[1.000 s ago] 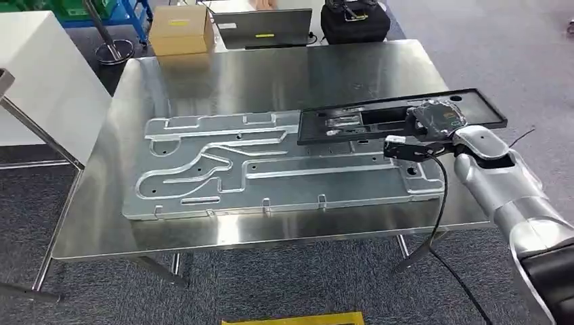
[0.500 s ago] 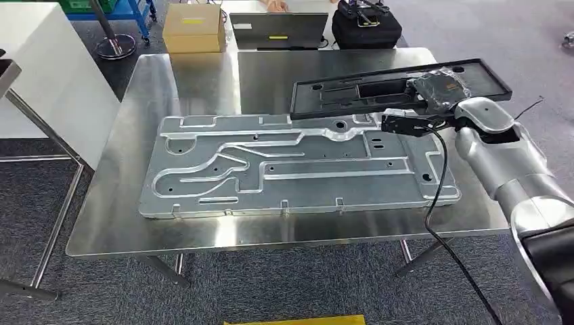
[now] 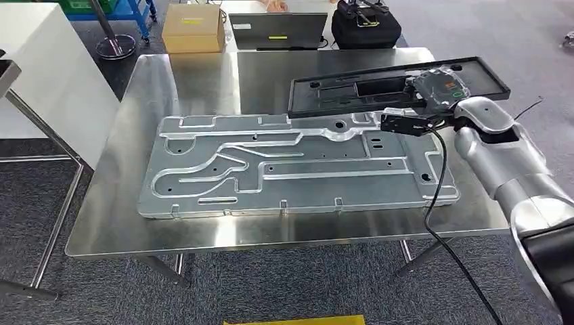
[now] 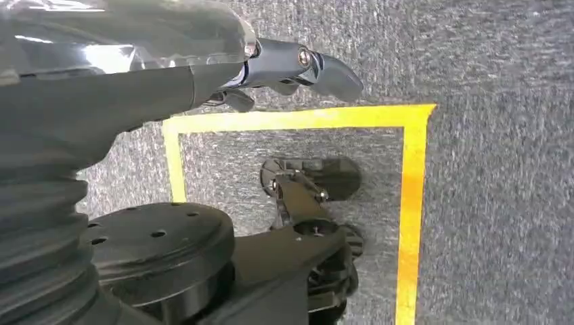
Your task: Take the parts from the cabinet and place them on the table.
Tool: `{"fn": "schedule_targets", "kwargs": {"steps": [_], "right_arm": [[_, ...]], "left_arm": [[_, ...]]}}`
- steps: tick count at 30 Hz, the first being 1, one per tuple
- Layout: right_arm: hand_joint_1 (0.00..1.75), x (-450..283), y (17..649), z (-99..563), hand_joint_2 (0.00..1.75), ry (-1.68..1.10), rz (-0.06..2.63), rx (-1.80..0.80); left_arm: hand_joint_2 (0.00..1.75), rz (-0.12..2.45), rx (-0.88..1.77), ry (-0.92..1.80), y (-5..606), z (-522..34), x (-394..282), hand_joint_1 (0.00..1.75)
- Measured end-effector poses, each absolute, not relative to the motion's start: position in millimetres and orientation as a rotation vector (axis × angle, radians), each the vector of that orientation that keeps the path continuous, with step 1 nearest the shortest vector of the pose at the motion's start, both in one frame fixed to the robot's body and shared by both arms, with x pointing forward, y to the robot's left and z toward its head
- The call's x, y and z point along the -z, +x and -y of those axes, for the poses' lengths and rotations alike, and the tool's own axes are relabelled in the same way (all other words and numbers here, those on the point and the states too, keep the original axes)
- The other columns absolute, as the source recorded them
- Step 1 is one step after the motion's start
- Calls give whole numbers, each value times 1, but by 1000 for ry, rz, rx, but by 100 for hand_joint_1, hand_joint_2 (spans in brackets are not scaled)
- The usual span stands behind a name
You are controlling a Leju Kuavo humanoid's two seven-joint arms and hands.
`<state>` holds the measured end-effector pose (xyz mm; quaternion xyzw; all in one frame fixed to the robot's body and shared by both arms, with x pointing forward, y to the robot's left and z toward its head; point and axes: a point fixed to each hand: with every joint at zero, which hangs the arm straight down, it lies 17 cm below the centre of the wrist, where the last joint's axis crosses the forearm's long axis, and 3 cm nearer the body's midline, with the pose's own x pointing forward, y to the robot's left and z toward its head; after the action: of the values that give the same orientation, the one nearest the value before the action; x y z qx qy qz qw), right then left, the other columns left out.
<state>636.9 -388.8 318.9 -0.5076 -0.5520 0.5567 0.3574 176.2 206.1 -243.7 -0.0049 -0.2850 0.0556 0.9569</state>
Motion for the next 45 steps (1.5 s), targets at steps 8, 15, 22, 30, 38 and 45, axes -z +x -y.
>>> {"fn": "schedule_targets", "kwargs": {"steps": [8, 15, 22, 30, 38, 45], "right_arm": [[0, -292, 630, 395, 0, -1303, 1413, -1434], [0, -287, 627, 406, 0, -1305, 1385, -1437], [0, -283, 622, 417, 0, -1298, 1370, -1440], [0, -278, 619, 421, 0, -1289, 1359, -1445], [0, -258, 612, 420, 0, -1293, 1370, -1438], [0, -203, 591, 429, 0, -1258, 1319, -1439]], "left_arm": [[175, 574, -109, 1, 175, -208, 245, 0], [175, 567, -101, 16, 173, -210, 246, 0], [175, 568, -96, 24, 173, -211, 246, 0], [0, 553, -98, 21, 173, -211, 247, 0], [0, 559, -104, 38, 174, -212, 246, 0], [0, 592, -102, 21, 179, -209, 243, 0]]}}
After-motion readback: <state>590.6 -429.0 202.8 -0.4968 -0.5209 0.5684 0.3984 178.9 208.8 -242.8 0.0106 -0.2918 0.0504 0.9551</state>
